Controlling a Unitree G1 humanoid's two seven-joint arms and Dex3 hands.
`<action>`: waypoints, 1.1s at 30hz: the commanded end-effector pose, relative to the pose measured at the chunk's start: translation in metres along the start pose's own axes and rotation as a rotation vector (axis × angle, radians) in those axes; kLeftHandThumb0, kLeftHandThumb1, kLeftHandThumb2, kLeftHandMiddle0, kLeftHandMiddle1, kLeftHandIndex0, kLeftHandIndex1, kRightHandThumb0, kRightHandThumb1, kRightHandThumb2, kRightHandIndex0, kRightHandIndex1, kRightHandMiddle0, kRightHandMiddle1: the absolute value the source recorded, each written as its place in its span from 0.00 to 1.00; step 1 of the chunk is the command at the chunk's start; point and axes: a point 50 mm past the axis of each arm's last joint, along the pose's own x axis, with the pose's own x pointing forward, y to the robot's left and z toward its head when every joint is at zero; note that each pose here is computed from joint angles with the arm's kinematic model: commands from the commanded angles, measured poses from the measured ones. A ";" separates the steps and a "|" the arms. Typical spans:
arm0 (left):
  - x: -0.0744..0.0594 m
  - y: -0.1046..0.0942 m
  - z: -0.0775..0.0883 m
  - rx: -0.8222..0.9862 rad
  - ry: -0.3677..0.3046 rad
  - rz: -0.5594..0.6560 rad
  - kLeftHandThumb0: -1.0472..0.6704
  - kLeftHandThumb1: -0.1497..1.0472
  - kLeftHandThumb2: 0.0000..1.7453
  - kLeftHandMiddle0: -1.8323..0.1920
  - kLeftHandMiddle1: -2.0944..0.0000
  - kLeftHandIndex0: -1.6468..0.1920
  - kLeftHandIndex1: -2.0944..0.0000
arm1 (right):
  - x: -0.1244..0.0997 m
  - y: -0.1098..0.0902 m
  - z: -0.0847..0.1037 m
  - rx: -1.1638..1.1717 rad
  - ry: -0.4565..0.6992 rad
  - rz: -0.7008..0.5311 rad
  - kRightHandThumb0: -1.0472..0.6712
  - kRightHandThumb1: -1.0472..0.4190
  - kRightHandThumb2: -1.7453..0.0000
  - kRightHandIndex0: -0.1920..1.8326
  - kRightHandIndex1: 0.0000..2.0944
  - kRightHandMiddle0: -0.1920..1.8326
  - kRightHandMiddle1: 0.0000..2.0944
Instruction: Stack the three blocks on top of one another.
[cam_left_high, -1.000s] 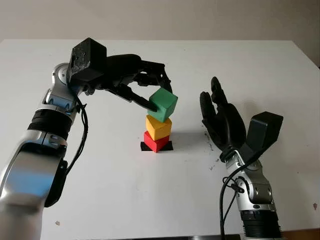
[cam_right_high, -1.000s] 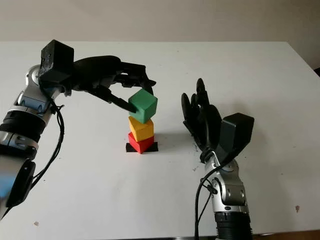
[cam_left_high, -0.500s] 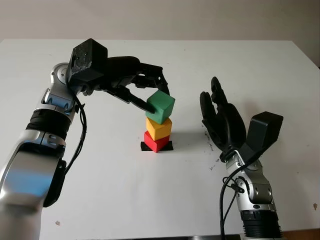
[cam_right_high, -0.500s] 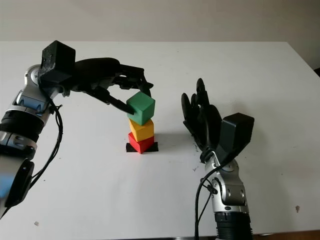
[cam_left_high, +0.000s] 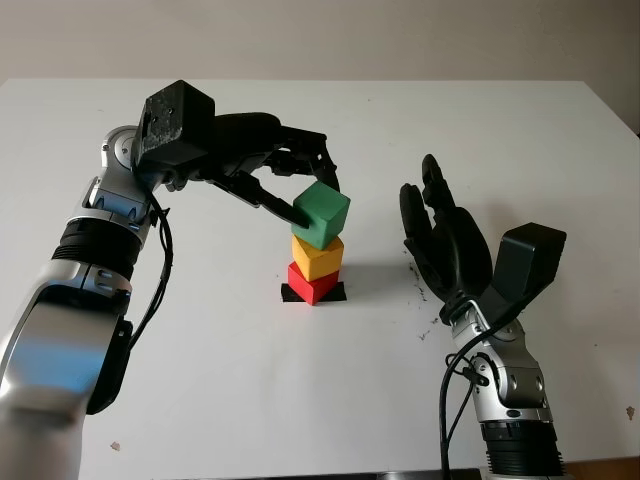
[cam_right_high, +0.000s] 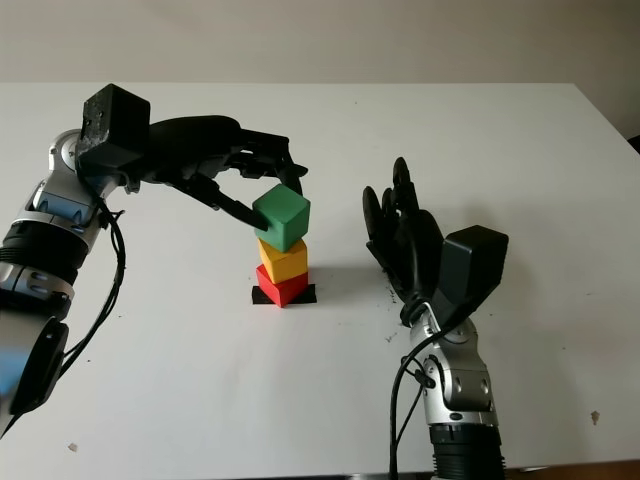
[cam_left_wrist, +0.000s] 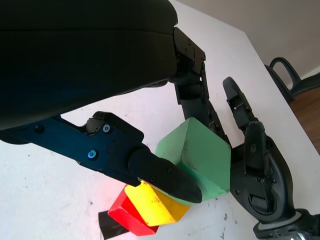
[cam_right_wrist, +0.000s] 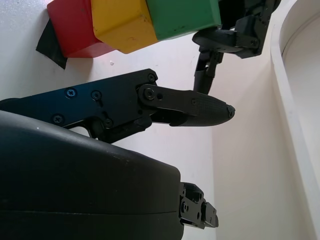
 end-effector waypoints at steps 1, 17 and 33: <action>0.000 0.004 0.004 -0.025 -0.004 -0.016 0.35 0.92 0.03 0.85 0.99 0.71 0.33 | -0.001 -0.003 0.004 -0.022 -0.029 -0.001 0.27 0.00 0.70 0.00 0.00 0.00 0.00; -0.002 0.004 0.005 0.003 0.046 -0.054 0.27 0.86 0.03 0.91 0.98 0.74 0.47 | -0.002 -0.005 0.004 -0.017 -0.025 0.003 0.27 0.00 0.70 0.00 0.00 0.00 0.00; -0.009 0.004 0.007 0.088 -0.032 -0.029 0.24 0.84 0.03 0.93 0.97 0.91 0.69 | -0.002 -0.004 0.002 -0.013 -0.019 0.006 0.27 0.00 0.70 0.00 0.00 0.00 0.00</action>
